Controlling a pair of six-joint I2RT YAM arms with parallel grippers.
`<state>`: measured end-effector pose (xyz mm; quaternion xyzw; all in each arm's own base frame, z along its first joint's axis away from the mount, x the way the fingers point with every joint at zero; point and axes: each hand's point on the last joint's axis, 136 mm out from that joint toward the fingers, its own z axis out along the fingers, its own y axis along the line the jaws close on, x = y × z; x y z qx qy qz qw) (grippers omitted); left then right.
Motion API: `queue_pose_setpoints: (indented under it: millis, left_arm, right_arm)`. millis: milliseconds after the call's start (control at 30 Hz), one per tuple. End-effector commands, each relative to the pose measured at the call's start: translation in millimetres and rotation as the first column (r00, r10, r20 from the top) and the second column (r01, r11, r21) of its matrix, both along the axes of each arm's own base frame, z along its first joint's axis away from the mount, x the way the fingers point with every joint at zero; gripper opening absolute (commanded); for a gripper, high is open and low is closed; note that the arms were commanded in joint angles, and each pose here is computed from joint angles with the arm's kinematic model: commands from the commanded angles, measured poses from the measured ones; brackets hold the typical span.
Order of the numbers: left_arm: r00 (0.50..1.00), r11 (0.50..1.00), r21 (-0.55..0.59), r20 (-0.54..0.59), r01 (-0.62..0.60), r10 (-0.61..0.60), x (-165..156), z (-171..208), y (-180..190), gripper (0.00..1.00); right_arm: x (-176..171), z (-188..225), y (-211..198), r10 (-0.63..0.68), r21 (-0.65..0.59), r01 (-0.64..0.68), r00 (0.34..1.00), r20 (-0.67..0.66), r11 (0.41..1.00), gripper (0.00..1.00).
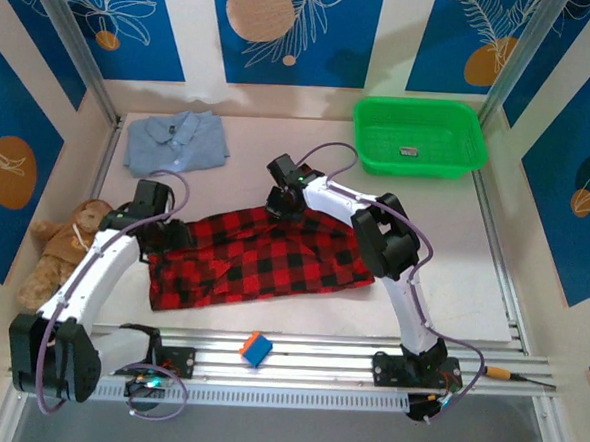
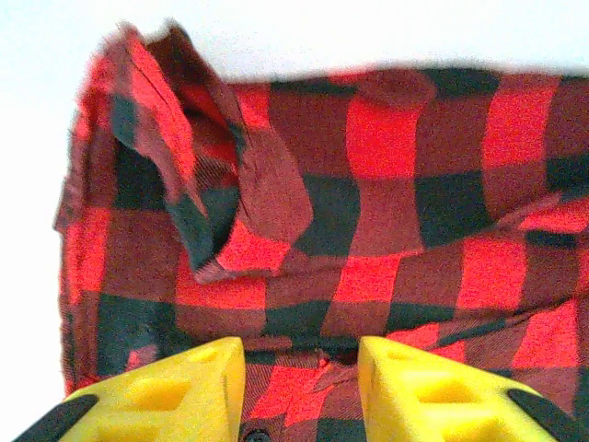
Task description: Fold and stack the long sleeve shirts
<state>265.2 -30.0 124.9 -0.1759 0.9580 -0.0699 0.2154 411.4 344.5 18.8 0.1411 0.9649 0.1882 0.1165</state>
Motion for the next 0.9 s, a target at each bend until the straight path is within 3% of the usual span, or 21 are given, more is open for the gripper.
queue_pose_setpoints:
  millis: [0,167,500,633,767,867]
  left_arm:
    - [0.998,0.998,-0.008,0.026,-0.061,0.061,8,20,12,0.46]
    - [0.996,0.993,-0.085,-0.005,-0.085,0.085,20,6,17,0.54]
    - [0.993,0.975,-0.197,-0.075,-0.107,0.094,37,-31,20,0.54]
    - [0.988,0.973,-0.190,-0.110,-0.128,0.108,33,-49,25,0.52]
    - [0.986,0.973,-0.191,-0.124,-0.130,0.108,34,-62,28,0.44]
    - [0.986,0.970,-0.202,-0.128,-0.135,0.110,37,-69,31,0.28]
  right_arm:
    - [-23,-40,-42,-0.046,-0.164,0.028,0.993,-0.106,0.986,0.13]
    - [-22,-38,-39,-0.036,-0.159,0.020,0.994,-0.099,0.987,0.13]
    - [-25,-44,-39,-0.035,-0.168,0.016,0.993,-0.110,0.986,0.13]
    - [-23,-42,-39,-0.032,-0.172,0.013,0.994,-0.107,0.985,0.13]
    - [-23,-43,-39,-0.032,-0.178,0.012,0.993,-0.109,0.984,0.13]
    - [-24,-44,-40,-0.037,-0.183,0.016,0.993,-0.114,0.983,0.13]
